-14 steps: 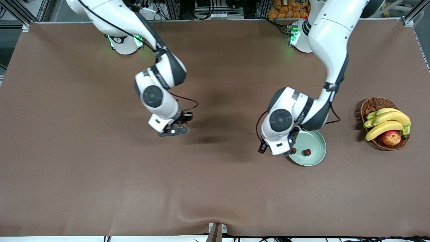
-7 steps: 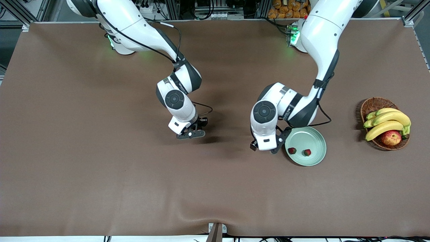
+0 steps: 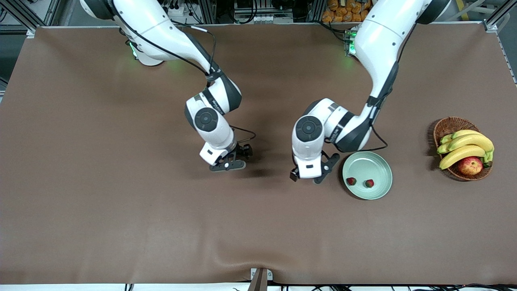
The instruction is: Collect all strawberries into plate
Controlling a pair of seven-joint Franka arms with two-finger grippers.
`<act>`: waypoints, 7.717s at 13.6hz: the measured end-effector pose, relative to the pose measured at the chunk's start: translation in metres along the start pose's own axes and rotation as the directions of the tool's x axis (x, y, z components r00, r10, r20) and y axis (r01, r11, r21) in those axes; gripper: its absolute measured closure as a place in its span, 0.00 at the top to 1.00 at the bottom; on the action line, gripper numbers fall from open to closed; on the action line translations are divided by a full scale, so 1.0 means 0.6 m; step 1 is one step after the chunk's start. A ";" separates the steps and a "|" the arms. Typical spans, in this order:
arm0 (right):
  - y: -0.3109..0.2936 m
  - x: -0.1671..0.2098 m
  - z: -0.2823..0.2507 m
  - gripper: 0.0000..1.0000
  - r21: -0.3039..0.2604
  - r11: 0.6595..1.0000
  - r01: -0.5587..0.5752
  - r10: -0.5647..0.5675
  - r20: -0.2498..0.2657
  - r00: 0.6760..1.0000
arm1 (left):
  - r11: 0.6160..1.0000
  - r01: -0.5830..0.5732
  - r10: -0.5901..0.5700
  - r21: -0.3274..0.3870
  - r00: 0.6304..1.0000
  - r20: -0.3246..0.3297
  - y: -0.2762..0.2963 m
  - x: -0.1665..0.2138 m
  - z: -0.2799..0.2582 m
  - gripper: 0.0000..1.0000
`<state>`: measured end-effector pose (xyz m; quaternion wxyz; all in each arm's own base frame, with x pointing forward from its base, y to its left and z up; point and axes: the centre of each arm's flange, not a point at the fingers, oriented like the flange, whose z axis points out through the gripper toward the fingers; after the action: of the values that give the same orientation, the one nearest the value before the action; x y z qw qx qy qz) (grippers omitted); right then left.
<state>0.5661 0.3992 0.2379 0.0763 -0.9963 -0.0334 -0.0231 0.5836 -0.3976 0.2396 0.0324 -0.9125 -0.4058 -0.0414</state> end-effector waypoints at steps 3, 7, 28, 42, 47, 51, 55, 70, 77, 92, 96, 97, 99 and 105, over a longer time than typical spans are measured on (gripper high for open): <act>0.044 0.039 -0.136 1.00 0.000 0.999 -0.050 0.050 0.021 0.999 | 1.000 -0.029 0.029 -0.009 1.000 0.010 0.009 -0.054 0.026 1.00; 0.204 0.069 -0.392 1.00 -0.010 0.983 -0.184 0.185 0.046 0.982 | 0.996 -0.089 0.089 -0.016 0.996 0.016 0.031 -0.164 0.050 1.00; 0.698 -0.027 -0.687 1.00 -0.140 0.986 -0.094 0.119 0.183 0.976 | 0.874 -0.391 0.341 -0.290 0.917 -0.208 0.079 -0.408 0.067 1.00; 0.634 -0.006 -0.676 1.00 -0.132 0.991 -0.025 0.045 0.152 0.987 | 0.852 -0.439 0.374 -0.285 0.892 -0.256 0.083 -0.429 0.078 0.36; 0.626 -0.004 -0.675 1.00 -0.133 0.991 -0.017 0.036 0.149 0.988 | 0.850 -0.434 0.369 -0.297 0.895 -0.252 0.085 -0.438 0.070 0.30; 0.628 0.001 -0.679 1.00 -0.136 0.991 -0.018 0.034 0.120 0.992 | 0.873 -0.396 0.330 -0.285 0.909 -0.255 0.093 -0.406 0.052 0.30; 0.626 0.002 -0.680 1.00 -0.137 0.990 -0.015 0.031 0.115 0.993 | 0.959 -0.214 0.167 -0.187 0.957 -0.238 0.106 -0.233 0.015 0.30; 0.624 0.006 -0.705 1.00 -0.142 0.990 -0.016 0.027 0.078 0.997 | 0.870 0.461 -0.466 0.175 0.885 -0.012 -0.153 0.452 -0.022 0.30; 0.614 -0.011 -0.779 1.00 -0.147 0.989 -0.018 0.017 -0.002 1.000 | 0.885 0.339 -0.380 0.318 0.922 0.077 -0.209 0.387 0.051 0.44; 0.616 -0.057 -0.764 1.00 -0.121 0.992 -0.027 0.050 0.193 0.980 | 0.988 -0.157 0.157 0.003 0.987 -0.024 -0.360 0.522 -0.450 1.00; 0.611 -0.056 -0.762 1.00 -0.098 0.995 -0.027 0.045 0.192 0.980 | 0.909 -0.416 0.416 0.010 0.909 0.014 -0.403 0.477 -0.535 1.00; 0.611 -0.056 -0.762 1.00 -0.097 0.995 -0.027 0.045 0.192 0.980 | 0.882 -0.472 0.472 0.006 0.882 0.023 -0.413 0.468 -0.552 1.00; 0.611 -0.056 -0.762 1.00 -0.096 0.995 -0.027 0.045 0.192 0.980 | 0.813 -0.582 0.581 0.006 0.813 0.041 -0.431 0.455 -0.576 1.00; 0.616 -0.055 -0.762 1.00 -0.097 0.995 -0.032 0.050 0.191 0.980 | 0.640 -0.767 0.767 -0.047 0.634 0.097 -0.442 0.423 -0.595 1.00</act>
<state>0.5402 -0.0378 0.6319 0.0267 -0.9968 -0.0188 0.0735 0.5384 -0.0663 0.6272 0.0246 -0.9992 0.0187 0.0251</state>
